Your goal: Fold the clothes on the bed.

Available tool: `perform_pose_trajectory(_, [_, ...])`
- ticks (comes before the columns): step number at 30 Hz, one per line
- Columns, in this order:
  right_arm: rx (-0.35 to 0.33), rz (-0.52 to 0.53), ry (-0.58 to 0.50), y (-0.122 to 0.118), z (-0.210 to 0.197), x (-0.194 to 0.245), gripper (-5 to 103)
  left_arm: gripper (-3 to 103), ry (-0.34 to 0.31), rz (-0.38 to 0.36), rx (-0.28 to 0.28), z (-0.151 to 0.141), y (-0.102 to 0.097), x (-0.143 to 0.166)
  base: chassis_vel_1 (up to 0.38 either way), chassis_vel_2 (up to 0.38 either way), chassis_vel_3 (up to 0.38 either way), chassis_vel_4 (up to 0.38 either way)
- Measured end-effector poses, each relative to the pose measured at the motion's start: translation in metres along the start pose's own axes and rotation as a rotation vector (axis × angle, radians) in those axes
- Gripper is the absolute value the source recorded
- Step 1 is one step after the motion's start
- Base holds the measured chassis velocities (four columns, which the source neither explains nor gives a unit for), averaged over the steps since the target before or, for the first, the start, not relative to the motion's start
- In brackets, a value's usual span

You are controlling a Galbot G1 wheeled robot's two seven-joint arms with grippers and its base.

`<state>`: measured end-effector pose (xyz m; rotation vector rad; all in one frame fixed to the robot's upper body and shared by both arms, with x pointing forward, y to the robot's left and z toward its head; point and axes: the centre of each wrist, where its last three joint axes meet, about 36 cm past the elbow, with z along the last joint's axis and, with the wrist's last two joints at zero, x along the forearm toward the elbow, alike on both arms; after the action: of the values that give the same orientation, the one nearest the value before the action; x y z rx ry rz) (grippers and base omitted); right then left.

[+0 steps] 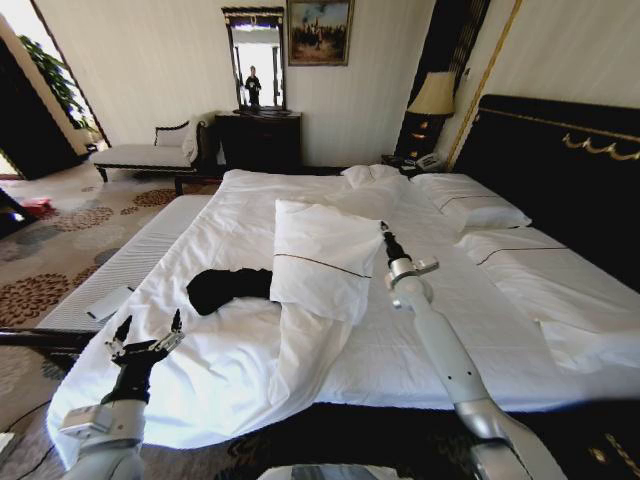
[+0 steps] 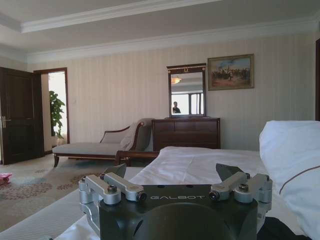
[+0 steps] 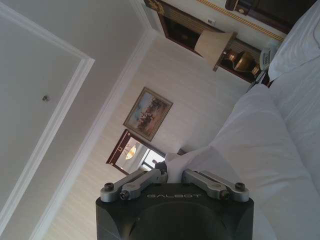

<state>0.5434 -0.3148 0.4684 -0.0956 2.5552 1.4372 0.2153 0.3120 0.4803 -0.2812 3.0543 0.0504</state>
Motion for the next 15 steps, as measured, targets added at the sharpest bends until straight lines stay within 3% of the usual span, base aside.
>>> perform_pose_trajectory(15, [-0.006,0.048,-0.187,-0.005,-0.060,0.097,0,100,-0.026,0.030,0.031,-0.001,-0.006,-0.010,0.000,0.000,0.000,0.000])
